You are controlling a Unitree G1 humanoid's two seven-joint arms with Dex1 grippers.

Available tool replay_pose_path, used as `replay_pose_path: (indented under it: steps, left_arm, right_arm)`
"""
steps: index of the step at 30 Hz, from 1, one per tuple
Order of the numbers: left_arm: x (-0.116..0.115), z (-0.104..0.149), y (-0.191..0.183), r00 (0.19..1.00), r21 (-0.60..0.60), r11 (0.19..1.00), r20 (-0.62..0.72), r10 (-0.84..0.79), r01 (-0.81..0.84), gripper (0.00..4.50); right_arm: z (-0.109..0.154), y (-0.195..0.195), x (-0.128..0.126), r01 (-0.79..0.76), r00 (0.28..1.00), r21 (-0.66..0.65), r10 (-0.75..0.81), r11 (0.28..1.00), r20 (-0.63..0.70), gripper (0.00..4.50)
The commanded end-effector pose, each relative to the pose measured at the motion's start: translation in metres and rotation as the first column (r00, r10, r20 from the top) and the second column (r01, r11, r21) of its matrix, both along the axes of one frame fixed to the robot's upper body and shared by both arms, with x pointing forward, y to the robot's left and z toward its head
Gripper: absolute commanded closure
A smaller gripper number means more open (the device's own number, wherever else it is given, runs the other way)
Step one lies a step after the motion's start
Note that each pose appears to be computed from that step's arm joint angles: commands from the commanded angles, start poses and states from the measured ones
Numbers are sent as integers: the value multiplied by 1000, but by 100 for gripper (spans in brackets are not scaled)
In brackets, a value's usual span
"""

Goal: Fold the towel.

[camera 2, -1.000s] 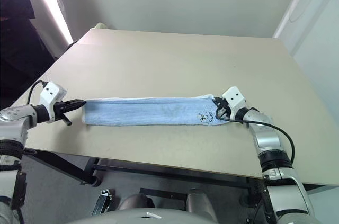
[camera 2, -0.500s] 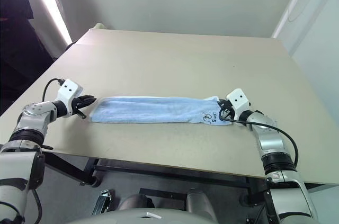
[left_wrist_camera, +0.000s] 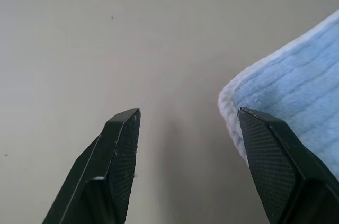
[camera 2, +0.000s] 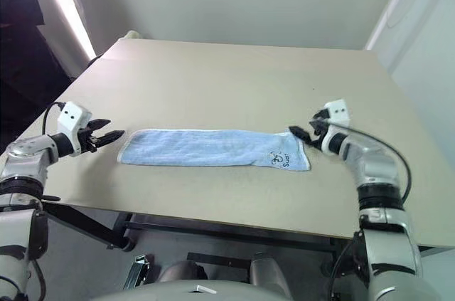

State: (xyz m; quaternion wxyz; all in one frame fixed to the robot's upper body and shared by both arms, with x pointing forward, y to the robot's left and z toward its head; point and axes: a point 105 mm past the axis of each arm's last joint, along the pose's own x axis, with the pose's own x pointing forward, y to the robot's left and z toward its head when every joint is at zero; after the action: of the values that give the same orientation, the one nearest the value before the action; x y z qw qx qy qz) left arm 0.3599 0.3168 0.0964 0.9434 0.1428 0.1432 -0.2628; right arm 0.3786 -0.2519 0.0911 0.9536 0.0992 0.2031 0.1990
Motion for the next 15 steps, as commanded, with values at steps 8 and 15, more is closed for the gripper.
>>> replay_pose_path:
  steps: [8, 15]
  left_arm:
    - [-38, 33, -54, 978, -117, 971, 52, -203, 208, 140]
    - [-46, 16, -99, 959, -182, 942, 20, -284, 283, 140]
  right_arm:
    - [17, -5, -62, 30, 914, 544, 197, 838, -354, 37]
    - [7, -12, -98, 85, 862, 614, 251, 784, -440, 37]
